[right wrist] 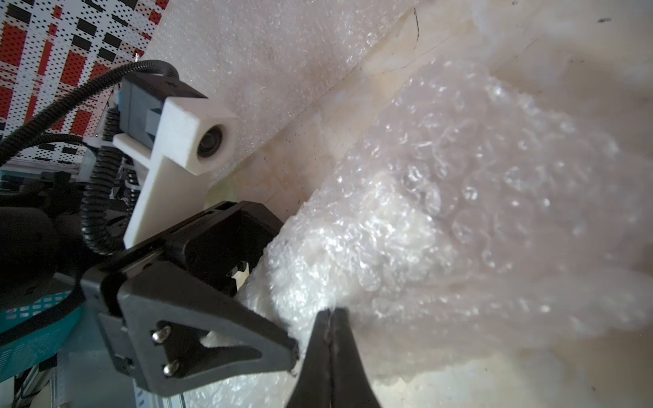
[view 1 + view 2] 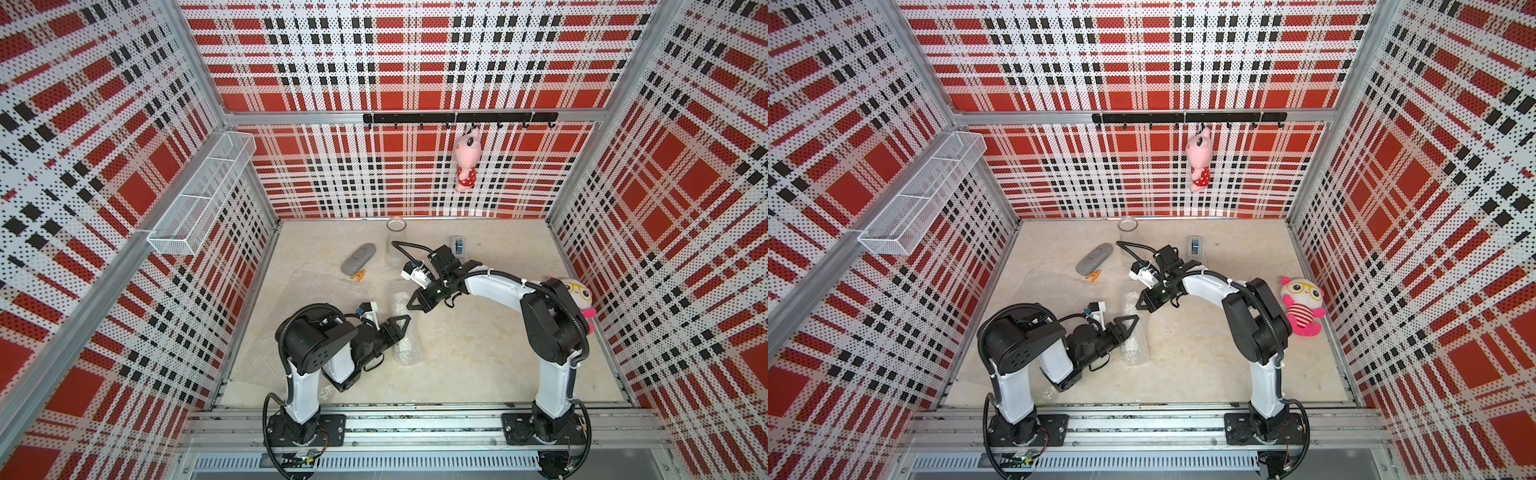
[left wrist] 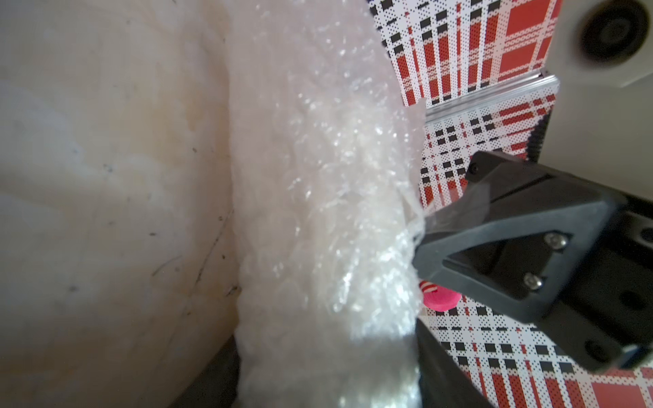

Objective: Wrap vases in bubble wrap
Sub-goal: Stick the tape on the bubble wrap.

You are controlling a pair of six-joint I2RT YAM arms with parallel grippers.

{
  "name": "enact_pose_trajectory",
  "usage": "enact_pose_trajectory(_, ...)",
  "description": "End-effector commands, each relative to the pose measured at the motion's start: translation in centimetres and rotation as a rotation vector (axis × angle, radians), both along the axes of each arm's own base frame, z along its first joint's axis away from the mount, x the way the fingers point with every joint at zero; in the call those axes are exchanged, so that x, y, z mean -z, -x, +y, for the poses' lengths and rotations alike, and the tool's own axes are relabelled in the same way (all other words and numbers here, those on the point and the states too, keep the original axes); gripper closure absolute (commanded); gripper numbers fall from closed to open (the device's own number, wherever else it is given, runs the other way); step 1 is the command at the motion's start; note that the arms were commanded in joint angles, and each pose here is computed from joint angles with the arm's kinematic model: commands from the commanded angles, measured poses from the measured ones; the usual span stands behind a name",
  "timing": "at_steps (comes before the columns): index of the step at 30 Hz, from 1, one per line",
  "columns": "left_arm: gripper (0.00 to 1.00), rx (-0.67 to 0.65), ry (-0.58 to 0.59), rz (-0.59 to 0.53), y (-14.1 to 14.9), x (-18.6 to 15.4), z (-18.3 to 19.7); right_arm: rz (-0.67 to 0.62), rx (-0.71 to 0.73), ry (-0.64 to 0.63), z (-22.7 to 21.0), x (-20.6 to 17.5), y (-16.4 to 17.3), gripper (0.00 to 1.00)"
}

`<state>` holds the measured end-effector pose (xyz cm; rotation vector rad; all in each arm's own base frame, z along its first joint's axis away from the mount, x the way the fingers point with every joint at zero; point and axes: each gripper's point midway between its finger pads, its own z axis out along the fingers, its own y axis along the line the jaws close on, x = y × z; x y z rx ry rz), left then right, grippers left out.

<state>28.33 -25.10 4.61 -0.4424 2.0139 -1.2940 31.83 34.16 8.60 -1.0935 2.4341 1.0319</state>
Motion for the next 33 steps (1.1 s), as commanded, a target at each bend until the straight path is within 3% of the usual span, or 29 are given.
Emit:
enact_pose_trajectory(1,0.66,0.014,-0.15,0.117,1.6,4.8,1.4,-0.006,-0.032,0.061,0.3,1.7,0.5,1.0)
enact_pose_trajectory(19,0.67,0.009,-0.153,0.114,1.6,4.8,1.4,-0.16,0.053,0.171,-0.2,2.7,-1.3,0.96)
enact_pose_trajectory(25,0.67,0.011,-0.155,0.115,1.6,4.8,1.4,-0.208,0.064,0.13,0.9,1.2,-1.8,0.85)
enact_pose_trajectory(27,0.67,0.011,-0.153,0.115,1.6,4.7,1.3,-0.233,0.073,0.11,1.0,0.3,-2.1,0.78)
enact_pose_trajectory(29,0.67,0.009,-0.155,0.115,1.6,4.8,1.4,-0.262,0.084,0.099,1.0,-0.8,-2.4,0.65)
enact_pose_trajectory(33,0.67,0.011,-0.155,0.116,1.6,4.8,1.4,-0.301,0.098,0.1,0.6,-2.0,-2.6,0.57)
